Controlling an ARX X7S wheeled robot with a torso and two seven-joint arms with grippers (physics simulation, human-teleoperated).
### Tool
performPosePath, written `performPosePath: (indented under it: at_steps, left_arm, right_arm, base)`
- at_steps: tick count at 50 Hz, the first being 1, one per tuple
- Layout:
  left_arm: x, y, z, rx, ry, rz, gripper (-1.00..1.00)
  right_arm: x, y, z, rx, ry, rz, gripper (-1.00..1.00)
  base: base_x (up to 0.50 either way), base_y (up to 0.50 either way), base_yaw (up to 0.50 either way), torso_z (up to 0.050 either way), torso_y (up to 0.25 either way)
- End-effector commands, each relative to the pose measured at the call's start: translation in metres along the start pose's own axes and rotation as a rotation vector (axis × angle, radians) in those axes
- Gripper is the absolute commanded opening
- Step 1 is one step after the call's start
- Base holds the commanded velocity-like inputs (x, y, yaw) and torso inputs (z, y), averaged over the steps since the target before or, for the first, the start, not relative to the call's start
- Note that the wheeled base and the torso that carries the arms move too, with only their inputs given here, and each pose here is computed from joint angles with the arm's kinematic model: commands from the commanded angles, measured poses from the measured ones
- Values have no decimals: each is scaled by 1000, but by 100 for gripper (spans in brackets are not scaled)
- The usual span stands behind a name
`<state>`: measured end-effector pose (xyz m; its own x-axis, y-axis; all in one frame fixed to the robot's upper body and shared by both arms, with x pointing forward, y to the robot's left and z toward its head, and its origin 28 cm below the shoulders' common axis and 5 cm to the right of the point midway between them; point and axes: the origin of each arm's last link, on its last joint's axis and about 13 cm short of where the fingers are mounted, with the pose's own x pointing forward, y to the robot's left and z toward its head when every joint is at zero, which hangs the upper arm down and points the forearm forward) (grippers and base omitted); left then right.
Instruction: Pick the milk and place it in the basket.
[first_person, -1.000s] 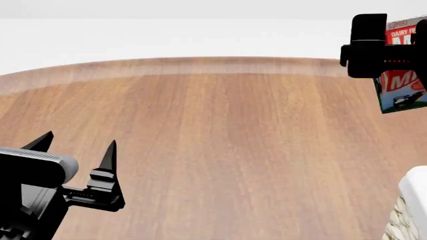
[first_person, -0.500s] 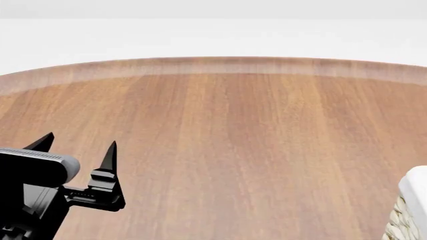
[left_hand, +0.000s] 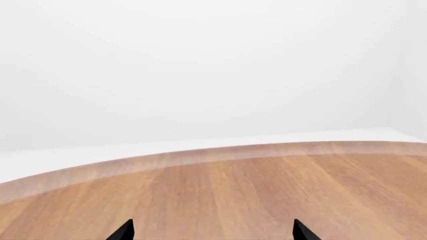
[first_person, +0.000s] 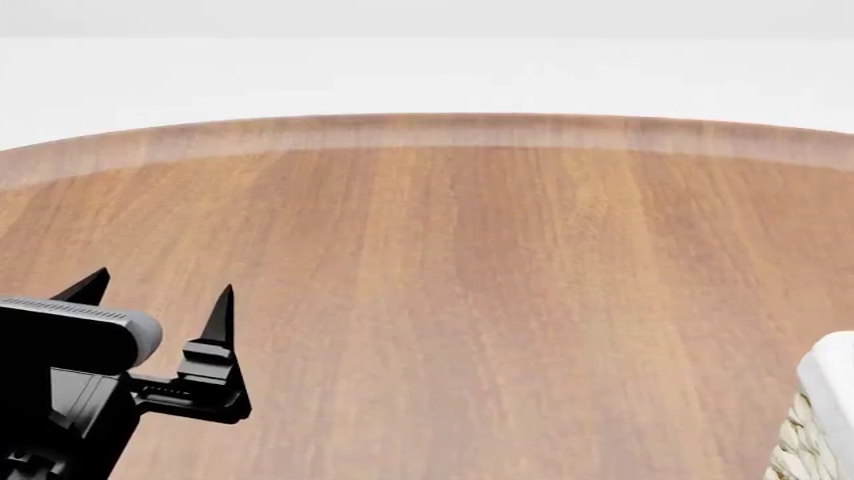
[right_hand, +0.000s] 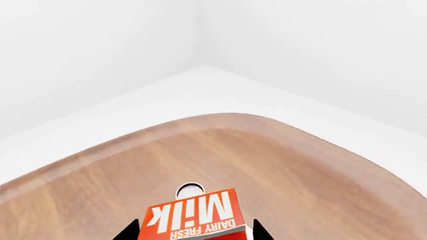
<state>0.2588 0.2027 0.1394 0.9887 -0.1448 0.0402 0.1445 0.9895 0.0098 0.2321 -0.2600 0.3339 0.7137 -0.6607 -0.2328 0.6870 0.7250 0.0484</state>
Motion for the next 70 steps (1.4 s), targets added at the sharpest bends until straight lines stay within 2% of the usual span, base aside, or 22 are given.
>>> performPosePath:
  at_steps: [1,16,27,39,70]
  left_arm:
    - [1,1,-1,0,2,2,100]
    - [1,1,-1,2,2,5,100]
    - [2,2,-2,3,6,10,100]
    - [3,3,-4,3,10,14,100]
    - [2,3,-3,5,10,13,100]
  right_arm:
    - [4,-11,-5,39,-1,-48,-100]
    - [12,-28,-24,98,34,-70,-100]
    - [28,-27,-46,107,85,-61,-100]
    - [32,-32,-56,127,102,-71,-100]
    - [56,-28,-96,144,177,-55,-100]
  base:
    - [0,0,3,0,0]
    - [0,0,0,0,1]
    - [0,0,0,1,1]
    - [0,0,0,0,1]
    - [0,0,0,1,1]
